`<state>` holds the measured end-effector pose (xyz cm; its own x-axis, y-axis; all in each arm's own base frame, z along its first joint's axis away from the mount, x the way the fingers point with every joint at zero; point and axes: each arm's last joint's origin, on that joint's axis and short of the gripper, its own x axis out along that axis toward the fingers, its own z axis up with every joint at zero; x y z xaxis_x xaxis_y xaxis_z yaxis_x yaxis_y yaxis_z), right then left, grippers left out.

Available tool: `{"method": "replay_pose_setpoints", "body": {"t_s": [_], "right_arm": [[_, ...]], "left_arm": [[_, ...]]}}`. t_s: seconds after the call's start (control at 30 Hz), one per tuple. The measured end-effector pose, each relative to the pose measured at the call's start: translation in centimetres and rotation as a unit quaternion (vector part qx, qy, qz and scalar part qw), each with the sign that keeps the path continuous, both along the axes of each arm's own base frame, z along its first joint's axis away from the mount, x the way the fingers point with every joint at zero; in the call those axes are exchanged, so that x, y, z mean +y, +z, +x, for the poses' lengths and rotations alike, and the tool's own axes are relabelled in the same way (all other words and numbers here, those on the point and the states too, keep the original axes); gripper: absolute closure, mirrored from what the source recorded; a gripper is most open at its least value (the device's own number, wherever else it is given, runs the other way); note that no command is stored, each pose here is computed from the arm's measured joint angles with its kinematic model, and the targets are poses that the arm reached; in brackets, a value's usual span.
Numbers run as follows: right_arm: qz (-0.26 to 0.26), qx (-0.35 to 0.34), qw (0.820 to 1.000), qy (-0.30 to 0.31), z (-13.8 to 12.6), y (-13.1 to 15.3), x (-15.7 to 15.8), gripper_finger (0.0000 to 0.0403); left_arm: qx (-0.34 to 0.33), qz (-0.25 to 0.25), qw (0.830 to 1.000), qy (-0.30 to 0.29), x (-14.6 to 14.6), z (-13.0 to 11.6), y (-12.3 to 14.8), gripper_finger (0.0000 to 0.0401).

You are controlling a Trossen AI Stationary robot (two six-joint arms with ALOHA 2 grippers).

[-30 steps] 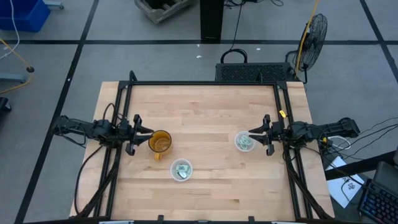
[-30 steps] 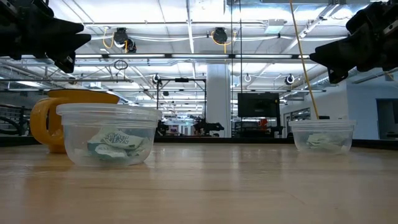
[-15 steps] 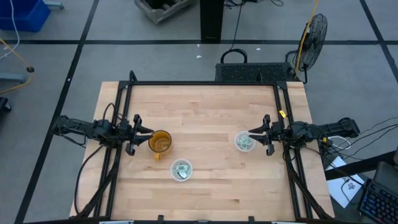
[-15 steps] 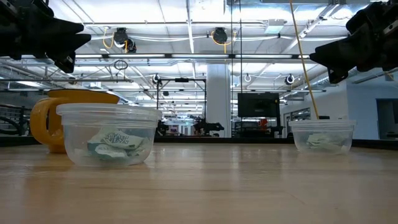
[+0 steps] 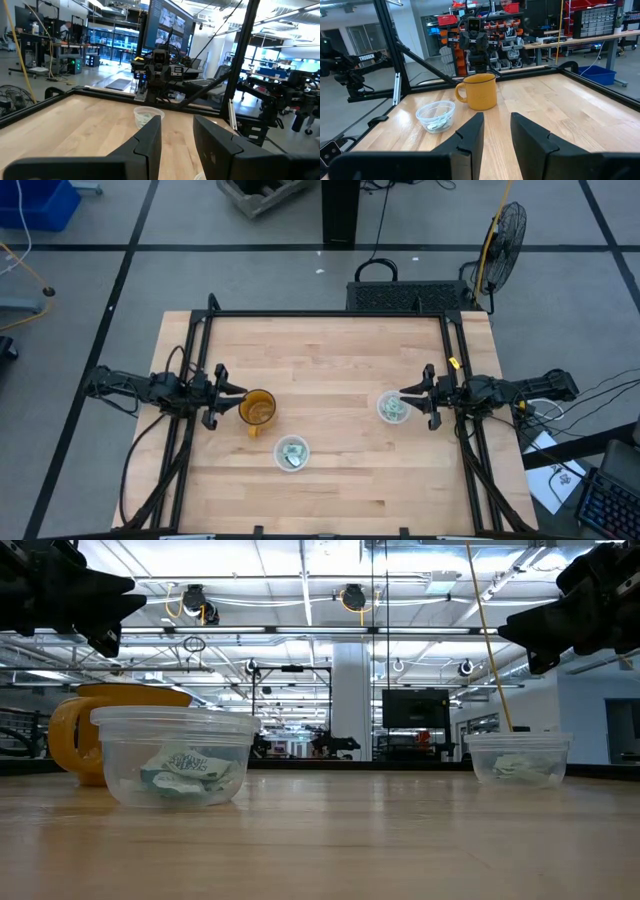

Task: Pick and place Stevia / Truvia into bins
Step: Return to Home Position

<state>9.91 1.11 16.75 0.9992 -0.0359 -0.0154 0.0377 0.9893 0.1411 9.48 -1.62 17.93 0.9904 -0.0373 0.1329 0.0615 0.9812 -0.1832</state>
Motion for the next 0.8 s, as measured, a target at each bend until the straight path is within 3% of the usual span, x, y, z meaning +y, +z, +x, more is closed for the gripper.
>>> {"method": "replay_pose_setpoints", "body": {"t_s": [0.8], "right_arm": [[0.0, 0.0, 1.0, 0.0, 0.0, 0.0, 0.0, 0.0314]], "left_arm": [[0.0, 0.0, 1.0, 0.0, 0.0, 0.0, 0.0, 0.0283]]}}
